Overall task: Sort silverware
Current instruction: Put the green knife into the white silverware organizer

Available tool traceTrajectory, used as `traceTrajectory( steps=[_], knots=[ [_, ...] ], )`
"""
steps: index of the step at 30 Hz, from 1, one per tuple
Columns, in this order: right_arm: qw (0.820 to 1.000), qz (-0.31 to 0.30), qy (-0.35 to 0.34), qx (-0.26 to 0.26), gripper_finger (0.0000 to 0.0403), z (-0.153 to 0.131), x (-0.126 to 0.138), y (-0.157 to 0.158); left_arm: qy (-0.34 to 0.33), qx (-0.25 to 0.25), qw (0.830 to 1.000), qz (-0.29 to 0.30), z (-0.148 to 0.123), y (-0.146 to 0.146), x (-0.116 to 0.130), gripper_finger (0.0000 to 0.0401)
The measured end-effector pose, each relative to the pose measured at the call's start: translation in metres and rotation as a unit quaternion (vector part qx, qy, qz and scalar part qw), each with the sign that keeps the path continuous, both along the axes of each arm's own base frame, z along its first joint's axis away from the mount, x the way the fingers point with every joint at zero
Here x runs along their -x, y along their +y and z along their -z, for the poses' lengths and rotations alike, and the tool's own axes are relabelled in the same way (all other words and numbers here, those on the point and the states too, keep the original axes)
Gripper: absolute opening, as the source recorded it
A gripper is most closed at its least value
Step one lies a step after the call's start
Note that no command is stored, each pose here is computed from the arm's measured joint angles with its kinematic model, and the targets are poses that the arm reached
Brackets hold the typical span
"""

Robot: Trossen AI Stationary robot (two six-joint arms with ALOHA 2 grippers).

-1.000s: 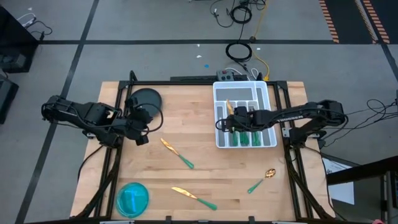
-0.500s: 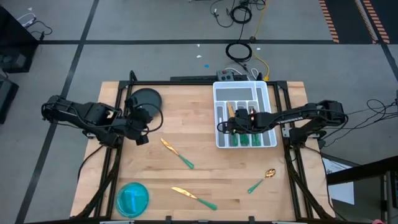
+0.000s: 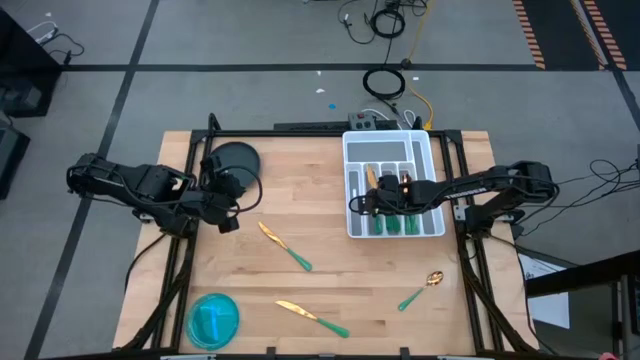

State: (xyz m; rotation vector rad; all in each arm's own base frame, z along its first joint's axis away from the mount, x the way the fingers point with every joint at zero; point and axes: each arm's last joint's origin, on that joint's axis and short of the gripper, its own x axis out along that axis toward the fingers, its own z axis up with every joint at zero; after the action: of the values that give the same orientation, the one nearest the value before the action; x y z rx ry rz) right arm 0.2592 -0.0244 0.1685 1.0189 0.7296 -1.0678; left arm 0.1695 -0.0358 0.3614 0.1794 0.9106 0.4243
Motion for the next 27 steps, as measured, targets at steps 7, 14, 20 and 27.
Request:
traceTrajectory(
  steps=[7,14,20,27],
  knots=[
    [1.0,0.0,0.008,-0.003,0.0,0.007,-0.003,0.0,0.0,-0.002,1.0,-0.001,0.0,0.0,0.0,0.0028],
    [1.0,-0.001,0.011,-0.004,0.0,0.009,-0.003,0.0,0.001,-0.004,1.0,0.001,0.0,0.0,0.0,0.0028],
    [1.0,-0.004,0.014,-0.013,0.0,0.01,-0.004,0.0,0.003,-0.008,1.0,0.005,0.0,0.0,0.0,0.0028],
    [0.999,-0.005,0.027,-0.023,0.0,0.018,-0.005,0.001,0.002,-0.01,1.0,0.005,0.0,0.0,0.0,0.0028]
  ],
)
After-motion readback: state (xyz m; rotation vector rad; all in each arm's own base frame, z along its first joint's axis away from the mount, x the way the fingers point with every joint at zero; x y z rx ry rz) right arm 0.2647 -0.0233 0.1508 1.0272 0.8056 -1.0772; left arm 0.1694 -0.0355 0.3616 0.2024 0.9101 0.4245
